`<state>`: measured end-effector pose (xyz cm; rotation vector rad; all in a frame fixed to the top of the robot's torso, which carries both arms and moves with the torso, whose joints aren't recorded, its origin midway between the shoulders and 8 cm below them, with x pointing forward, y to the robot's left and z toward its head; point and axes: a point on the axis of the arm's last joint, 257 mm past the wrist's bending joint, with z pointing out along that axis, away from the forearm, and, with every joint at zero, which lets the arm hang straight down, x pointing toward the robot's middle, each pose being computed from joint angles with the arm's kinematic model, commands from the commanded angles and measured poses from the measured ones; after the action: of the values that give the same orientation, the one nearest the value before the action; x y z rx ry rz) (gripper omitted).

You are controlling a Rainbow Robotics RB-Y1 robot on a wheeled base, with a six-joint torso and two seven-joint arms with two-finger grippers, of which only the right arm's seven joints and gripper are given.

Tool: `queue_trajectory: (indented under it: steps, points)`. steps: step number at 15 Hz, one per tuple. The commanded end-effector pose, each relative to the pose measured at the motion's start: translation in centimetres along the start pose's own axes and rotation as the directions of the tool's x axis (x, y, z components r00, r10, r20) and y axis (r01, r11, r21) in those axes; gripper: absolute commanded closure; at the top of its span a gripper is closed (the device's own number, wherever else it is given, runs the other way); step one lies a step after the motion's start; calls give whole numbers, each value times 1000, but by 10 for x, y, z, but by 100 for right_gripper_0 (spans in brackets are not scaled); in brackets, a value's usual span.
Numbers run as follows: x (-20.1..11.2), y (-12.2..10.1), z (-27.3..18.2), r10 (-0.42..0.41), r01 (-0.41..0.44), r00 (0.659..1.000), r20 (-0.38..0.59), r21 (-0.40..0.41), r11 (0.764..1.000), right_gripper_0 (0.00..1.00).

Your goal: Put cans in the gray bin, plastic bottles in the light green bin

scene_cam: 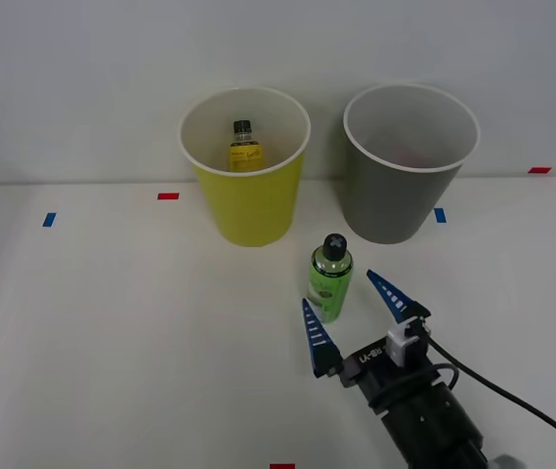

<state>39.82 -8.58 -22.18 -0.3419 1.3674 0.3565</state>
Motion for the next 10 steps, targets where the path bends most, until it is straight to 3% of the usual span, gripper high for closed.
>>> queue_trajectory:
  steps: [1, 6, 10]
  points:
    - [7, 2, 23, 5, -6, 999, 44, 16, 1000, 0]
    - [4, -5, 37, -48, 47, 998, 41, 14, 999, 0]
    - [7, -7, 40, -40, 39, 999, 22, 23, 999, 0]
